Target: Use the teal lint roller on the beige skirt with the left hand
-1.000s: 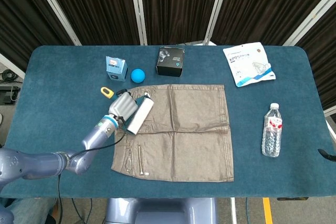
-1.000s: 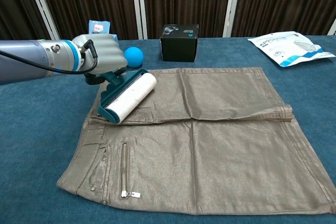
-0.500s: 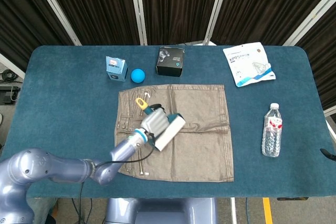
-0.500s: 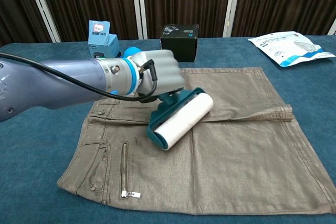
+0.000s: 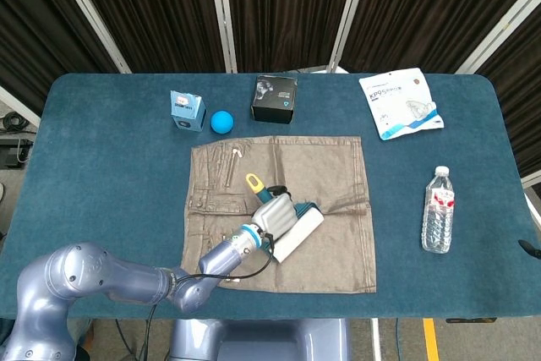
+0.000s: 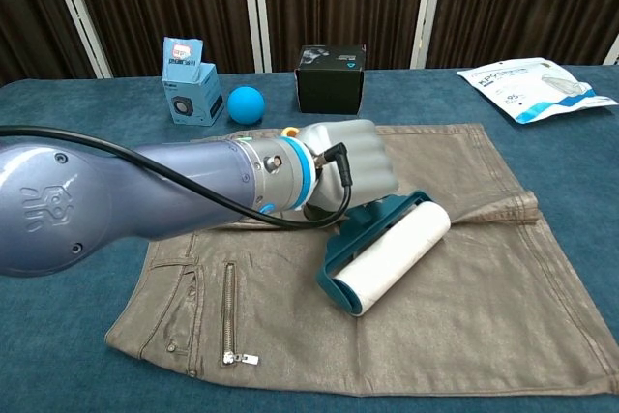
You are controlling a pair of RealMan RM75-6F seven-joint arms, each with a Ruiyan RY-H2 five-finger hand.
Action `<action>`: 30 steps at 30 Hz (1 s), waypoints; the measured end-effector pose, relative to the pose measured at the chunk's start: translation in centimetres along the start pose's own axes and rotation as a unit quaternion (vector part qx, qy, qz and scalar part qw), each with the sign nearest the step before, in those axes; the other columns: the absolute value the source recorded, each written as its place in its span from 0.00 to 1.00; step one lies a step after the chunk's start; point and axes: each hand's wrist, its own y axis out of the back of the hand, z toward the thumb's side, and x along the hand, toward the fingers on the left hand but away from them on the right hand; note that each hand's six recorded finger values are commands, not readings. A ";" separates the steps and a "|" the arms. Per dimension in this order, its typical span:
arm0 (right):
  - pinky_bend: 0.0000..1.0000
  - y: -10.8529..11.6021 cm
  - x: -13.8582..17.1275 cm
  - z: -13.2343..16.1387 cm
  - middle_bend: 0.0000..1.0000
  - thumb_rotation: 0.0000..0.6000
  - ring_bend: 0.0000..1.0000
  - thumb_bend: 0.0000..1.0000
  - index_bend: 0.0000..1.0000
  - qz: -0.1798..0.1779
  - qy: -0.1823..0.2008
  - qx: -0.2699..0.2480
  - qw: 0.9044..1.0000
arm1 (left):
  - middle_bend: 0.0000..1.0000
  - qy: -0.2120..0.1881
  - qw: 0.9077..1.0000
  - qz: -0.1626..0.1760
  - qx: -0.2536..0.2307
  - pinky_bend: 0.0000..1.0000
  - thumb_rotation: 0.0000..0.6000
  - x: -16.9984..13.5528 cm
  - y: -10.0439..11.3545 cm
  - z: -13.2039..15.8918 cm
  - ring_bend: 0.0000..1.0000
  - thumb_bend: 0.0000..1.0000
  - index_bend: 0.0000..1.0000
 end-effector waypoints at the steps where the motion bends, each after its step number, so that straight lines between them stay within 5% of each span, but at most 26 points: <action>1: 0.00 0.0 0.0 0.0 0.00 1.00 0.00 0.00 0.00 0.000 0.000 0.000 1.000 | 0.46 0.001 1.000 -0.002 0.000 0.45 1.00 0.0 -0.2 -0.1 0.39 0.84 0.71; 10: 0.00 0.0 0.1 0.0 0.00 1.00 0.00 0.00 0.00 0.001 0.000 0.003 1.000 | 0.46 0.038 0.999 -0.035 0.008 0.45 1.00 -0.7 -3.3 -3.3 0.39 0.84 0.71; 30: 0.00 -0.8 0.1 0.9 0.00 1.00 0.00 0.00 0.00 0.010 0.007 0.017 1.000 | 0.46 0.109 0.982 -0.153 0.017 0.45 1.00 -7.3 -14.8 -11.6 0.39 0.84 0.71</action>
